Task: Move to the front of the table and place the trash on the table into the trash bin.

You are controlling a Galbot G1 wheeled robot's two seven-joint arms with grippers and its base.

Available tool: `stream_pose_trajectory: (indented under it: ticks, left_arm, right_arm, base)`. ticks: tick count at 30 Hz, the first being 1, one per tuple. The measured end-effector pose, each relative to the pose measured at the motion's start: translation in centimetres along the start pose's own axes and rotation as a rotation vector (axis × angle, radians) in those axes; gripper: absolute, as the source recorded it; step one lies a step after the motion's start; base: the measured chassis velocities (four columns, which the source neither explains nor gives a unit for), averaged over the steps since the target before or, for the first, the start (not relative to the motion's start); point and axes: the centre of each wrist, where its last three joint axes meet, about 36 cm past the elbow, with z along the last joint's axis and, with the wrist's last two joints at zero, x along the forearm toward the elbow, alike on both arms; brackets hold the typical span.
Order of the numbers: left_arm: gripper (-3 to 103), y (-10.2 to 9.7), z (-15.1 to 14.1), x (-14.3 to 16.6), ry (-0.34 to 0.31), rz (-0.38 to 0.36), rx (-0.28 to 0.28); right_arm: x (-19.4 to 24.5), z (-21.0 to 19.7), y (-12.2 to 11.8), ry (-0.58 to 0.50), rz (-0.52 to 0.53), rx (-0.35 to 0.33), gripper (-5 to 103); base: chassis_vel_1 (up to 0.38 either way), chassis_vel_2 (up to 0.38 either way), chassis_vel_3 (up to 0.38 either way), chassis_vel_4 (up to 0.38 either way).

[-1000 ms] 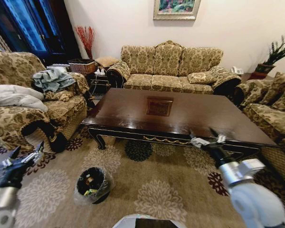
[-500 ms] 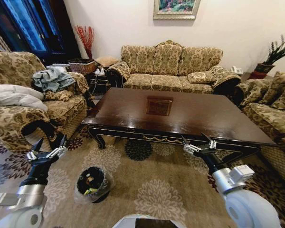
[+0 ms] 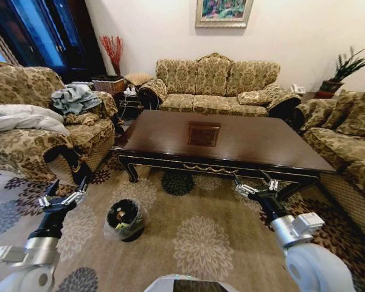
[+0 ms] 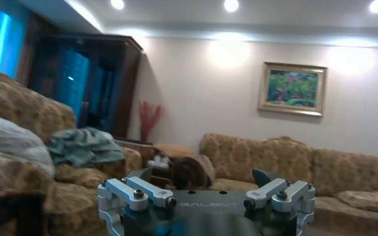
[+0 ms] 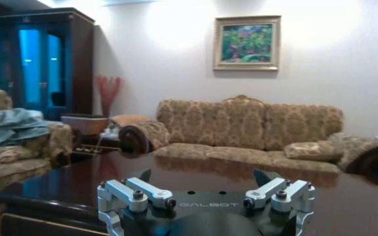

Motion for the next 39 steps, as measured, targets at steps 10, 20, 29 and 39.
stream_pose_trajectory:
  ticks: [10, 20, 29, 39]
  left_arm:
    - [100, 0.0, 1.5, -1.0, 0.094, 0.131, 0.073]
    - [100, -3.2, 4.4, -1.5, 0.164, 0.130, 0.069]
    - [100, -3.2, 4.6, -1.6, 0.177, 0.093, 0.034]
    - [100, -3.2, 4.5, -1.6, 0.176, 0.091, 0.033]
  right_arm:
    - [3.1, 4.3, -0.4, 0.021, 0.080, -0.015, 100]
    - [4.6, 6.5, -0.3, 0.020, 0.129, -0.022, 100]
    - [4.6, 6.5, -0.3, 0.022, 0.139, -0.015, 100]
    - [4.6, 6.4, -0.3, 0.022, 0.138, -0.015, 100]
  base:
    - [0.003, -0.004, -0.007, 0.000]
    - [0.000, 0.000, 0.000, 0.000]
    - [0.000, 0.000, 0.000, 0.000]
    - [0.000, 0.000, 0.000, 0.000]
